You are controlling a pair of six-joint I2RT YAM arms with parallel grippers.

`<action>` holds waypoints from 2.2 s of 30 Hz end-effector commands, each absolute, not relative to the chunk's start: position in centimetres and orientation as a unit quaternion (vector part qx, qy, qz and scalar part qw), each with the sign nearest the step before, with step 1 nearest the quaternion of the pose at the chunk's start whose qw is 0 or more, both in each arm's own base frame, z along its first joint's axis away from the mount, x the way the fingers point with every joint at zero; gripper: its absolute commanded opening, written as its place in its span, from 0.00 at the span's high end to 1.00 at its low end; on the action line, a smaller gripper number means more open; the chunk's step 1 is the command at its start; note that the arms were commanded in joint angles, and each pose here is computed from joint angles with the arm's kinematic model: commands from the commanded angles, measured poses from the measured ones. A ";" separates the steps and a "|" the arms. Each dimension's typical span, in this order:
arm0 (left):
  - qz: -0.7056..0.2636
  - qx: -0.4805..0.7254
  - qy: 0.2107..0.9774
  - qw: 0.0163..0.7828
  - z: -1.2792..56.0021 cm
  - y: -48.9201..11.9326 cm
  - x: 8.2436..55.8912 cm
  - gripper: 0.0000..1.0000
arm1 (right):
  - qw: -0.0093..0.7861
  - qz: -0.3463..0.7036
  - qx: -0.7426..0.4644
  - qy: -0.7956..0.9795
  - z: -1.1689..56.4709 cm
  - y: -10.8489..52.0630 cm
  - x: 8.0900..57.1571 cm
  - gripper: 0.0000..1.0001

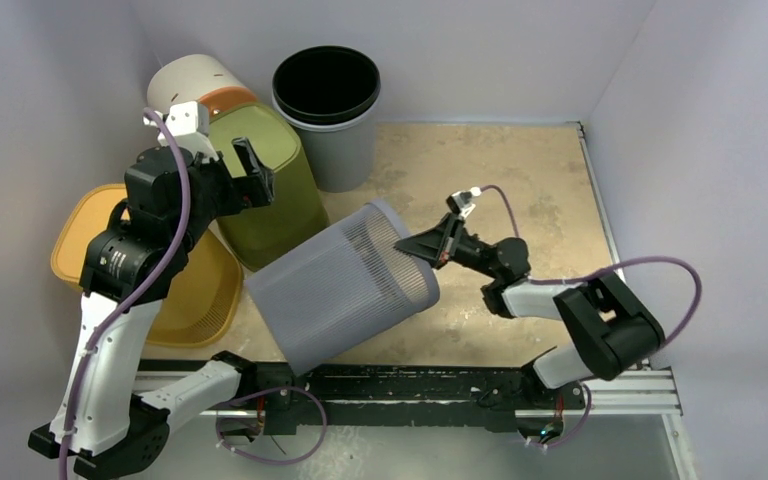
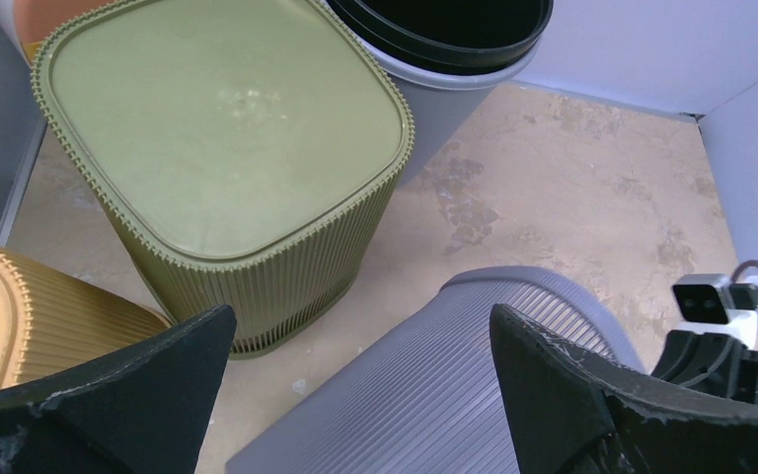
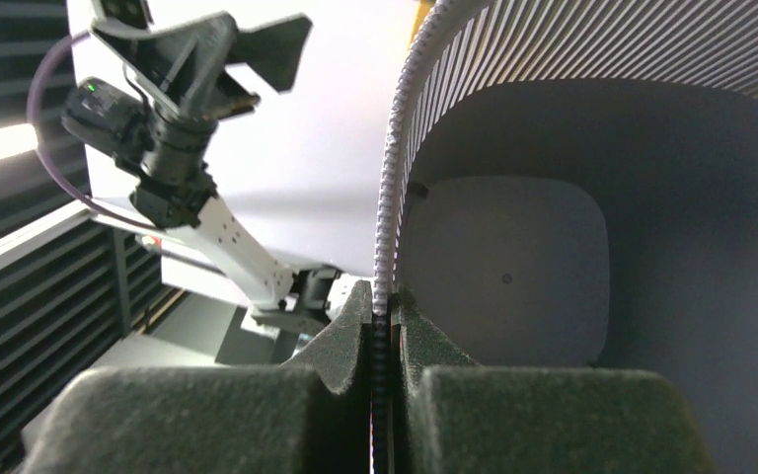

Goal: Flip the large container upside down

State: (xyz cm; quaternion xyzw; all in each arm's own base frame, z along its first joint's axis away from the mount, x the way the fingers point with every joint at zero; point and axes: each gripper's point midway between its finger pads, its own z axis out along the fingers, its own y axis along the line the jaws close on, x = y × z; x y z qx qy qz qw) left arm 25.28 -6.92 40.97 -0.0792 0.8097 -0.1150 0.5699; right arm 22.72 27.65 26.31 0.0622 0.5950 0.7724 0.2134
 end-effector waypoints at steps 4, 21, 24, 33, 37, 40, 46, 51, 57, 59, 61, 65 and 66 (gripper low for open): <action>-0.115 -0.092 0.802 0.579 41.9 -6.6 25.3 0.03 | 0.300 0.840 -0.058 0.448 33.6 26.8 19.8 1.00; -0.090 -0.093 0.804 0.581 41.7 -5.1 23.7 0.03 | 0.315 0.742 0.000 0.592 22.1 20.7 27.8 1.00; -0.089 -0.093 0.806 0.578 41.2 -5.1 23.6 0.03 | 0.329 0.722 0.005 0.609 20.4 18.9 29.1 1.00; -0.086 -0.091 0.811 0.571 39.8 -5.3 24.0 0.03 | 0.345 0.692 0.021 0.634 17.1 15.9 31.7 0.84; -0.086 -0.091 0.814 0.567 39.0 -5.5 24.4 0.03 | 0.354 0.686 0.020 0.635 16.8 15.4 32.0 0.75; -0.088 -0.089 0.815 0.566 38.8 -5.7 24.7 0.03 | 0.355 0.685 0.023 0.635 16.6 15.2 32.3 0.69; -0.087 -0.088 0.817 0.564 38.3 -5.8 24.8 0.03 | 0.352 0.683 0.034 0.640 15.8 14.7 32.7 0.63; -0.087 -0.087 0.817 0.564 38.2 -5.8 24.8 0.03 | 0.352 0.680 0.041 0.642 15.3 14.2 33.0 0.59; -0.086 -0.085 0.817 0.564 38.2 -5.8 24.7 0.03 | 0.362 0.674 0.050 0.642 15.3 13.4 33.3 0.57; -0.089 -0.085 0.816 0.564 38.2 -5.9 24.7 0.03 | 0.362 0.673 0.053 0.643 15.1 13.0 33.5 0.56; -0.091 -0.085 0.816 0.564 38.2 -6.0 24.7 0.03 | 0.359 0.672 0.055 0.646 14.7 12.7 33.8 0.55; -0.094 -0.085 0.816 0.564 38.2 -6.0 24.8 0.03 | 0.360 0.670 0.060 0.647 14.1 12.0 34.7 0.54; -0.095 -0.085 0.816 0.564 38.1 -6.1 24.7 0.03 | 0.363 0.668 0.059 0.646 14.0 11.8 35.0 0.54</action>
